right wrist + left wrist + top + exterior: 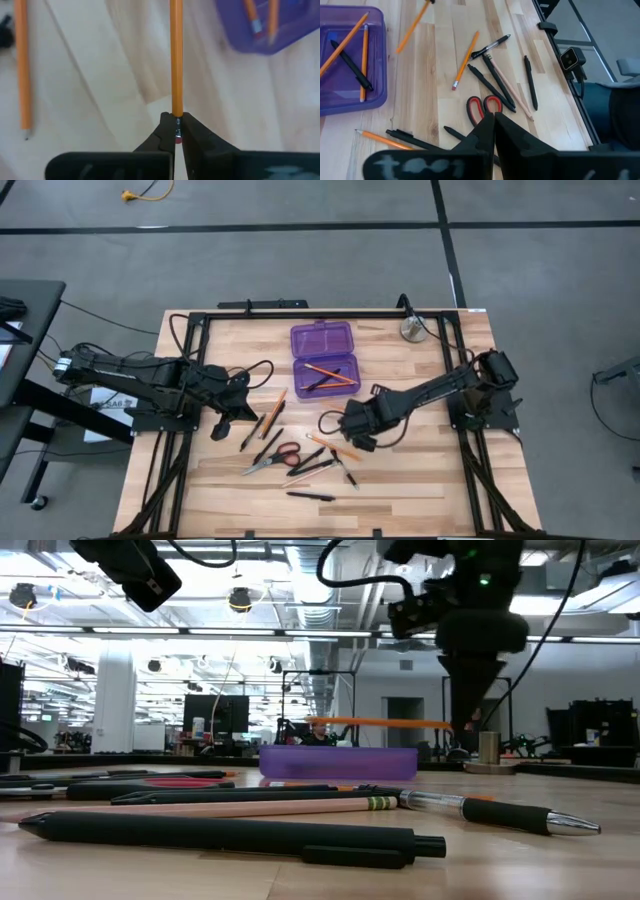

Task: Pick & place school supplies into a supply box
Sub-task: Put the yellow pencil into the purple supply box

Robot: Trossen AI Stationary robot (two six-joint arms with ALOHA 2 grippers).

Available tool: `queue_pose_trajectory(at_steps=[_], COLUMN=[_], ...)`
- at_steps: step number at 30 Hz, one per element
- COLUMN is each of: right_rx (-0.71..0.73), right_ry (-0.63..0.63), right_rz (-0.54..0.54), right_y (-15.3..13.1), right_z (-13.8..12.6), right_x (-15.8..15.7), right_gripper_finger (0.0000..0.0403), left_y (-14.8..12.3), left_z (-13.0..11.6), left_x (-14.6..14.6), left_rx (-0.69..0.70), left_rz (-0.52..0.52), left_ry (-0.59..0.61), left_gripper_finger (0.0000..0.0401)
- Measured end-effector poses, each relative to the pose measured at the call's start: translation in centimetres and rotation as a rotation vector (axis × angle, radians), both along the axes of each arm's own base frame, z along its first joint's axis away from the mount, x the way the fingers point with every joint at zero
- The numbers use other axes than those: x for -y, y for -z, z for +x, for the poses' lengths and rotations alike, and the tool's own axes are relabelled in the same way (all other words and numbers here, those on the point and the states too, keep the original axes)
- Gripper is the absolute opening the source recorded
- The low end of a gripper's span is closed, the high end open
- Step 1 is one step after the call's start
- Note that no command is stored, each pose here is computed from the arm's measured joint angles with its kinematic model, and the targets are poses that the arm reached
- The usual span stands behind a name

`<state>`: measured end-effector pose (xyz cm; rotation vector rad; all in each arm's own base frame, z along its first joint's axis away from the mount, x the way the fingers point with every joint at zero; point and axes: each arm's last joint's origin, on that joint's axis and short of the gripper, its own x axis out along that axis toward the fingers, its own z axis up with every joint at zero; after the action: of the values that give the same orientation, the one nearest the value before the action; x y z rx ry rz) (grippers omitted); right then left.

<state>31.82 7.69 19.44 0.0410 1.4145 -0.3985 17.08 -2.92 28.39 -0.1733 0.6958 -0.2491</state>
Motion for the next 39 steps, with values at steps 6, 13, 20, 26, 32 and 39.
queue_pose_trajectory(at_steps=[6, 13, 20, 26, 32, 39], right_rx=[0.007, -0.015, 0.073, 0.109, 0.111, 0.13], right_ry=[-0.036, -0.07, -0.079, -0.102, -0.085, -0.059], right_rz=[-0.014, 0.049, 0.145, 0.18, 0.182, 0.179], right_y=[-1.9, -2.4, -2.5, -2.6, -2.6, -2.6], right_z=[1.5, 2.1, 2.6, 2.9, 2.9, 3.0], right_x=[3.6, 9.3, 12.7, 13.1, 13.1, 13.1], right_gripper_finger=[0.0, 0.0, 0.0, 0.0, 0.0015, 0.0067], left_y=[0.0, 0.0, 0.0, 0.0, 0.0, 0.0], left_z=[0.0, 0.0, 0.0, 0.0, 0.0, 0.0], left_x=[0.0, 0.0, 0.0, 0.0, 0.0, 0.0], left_rx=[0.0, -0.001, -0.001, -0.001, -0.001, -0.002], left_rz=[-0.001, -0.002, -0.003, -0.003, -0.003, -0.003], left_ry=[-0.001, -0.002, -0.003, -0.003, -0.002, -0.002], left_gripper_finger=[0.0, 0.0, 0.0, 0.0, 0.0, 0.0])
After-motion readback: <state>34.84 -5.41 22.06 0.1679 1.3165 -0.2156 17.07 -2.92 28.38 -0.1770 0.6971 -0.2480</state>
